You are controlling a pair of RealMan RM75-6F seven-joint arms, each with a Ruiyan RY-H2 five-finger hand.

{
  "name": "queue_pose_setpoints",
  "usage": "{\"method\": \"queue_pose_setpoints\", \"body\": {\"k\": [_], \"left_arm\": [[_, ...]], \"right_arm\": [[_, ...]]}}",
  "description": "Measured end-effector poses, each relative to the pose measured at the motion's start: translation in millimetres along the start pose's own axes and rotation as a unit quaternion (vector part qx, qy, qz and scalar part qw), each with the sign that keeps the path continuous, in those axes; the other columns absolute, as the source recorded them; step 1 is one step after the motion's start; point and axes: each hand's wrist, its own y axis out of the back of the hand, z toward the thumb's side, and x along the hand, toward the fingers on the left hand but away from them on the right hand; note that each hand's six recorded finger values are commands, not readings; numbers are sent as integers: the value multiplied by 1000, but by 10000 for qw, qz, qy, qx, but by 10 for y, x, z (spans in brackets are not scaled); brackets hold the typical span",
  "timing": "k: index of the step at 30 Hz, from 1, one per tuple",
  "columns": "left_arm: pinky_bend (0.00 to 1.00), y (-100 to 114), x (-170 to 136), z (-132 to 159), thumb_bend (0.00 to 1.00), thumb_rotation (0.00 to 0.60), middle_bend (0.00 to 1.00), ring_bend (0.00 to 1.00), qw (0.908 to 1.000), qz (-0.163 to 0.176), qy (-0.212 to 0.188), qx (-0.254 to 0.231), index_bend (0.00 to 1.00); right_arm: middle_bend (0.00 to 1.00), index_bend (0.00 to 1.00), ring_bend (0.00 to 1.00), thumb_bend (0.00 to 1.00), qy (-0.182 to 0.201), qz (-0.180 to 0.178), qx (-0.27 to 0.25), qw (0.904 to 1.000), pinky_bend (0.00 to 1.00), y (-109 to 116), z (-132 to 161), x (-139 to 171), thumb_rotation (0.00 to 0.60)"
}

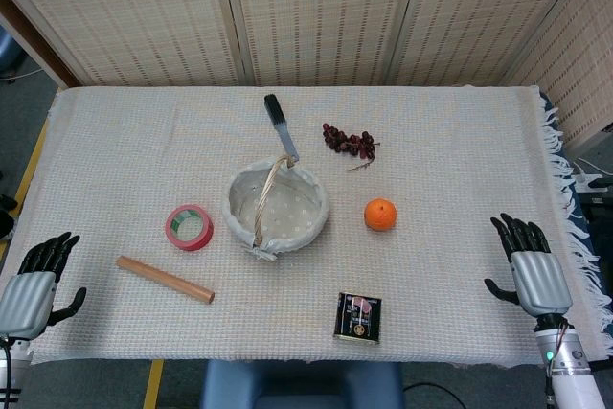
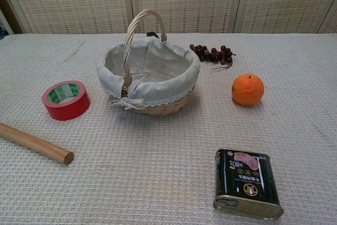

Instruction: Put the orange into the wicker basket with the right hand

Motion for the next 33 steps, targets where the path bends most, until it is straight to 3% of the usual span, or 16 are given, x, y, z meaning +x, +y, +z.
{"method": "queue_pose_setpoints", "body": {"k": [18,27,33], "left_arm": [[67,5,-7,-22,385,600,0,0,10000,-8,4,-10,0],[67,6,-16,-17,385,600,0,0,10000,-26,-13,-31,0],[67,2,-16,-17,385,600,0,0,10000,-50,-4,-54,0]], "right_arm": [[0,0,0,121,-45,208,20,9998,29,-12,183,-201,600],[0,0,0,118,-40,548,332,9979,28,-145,639,-651,600],[0,0,0,118,-5,901,219,9957,28,-403,1112,-944,600]]}}
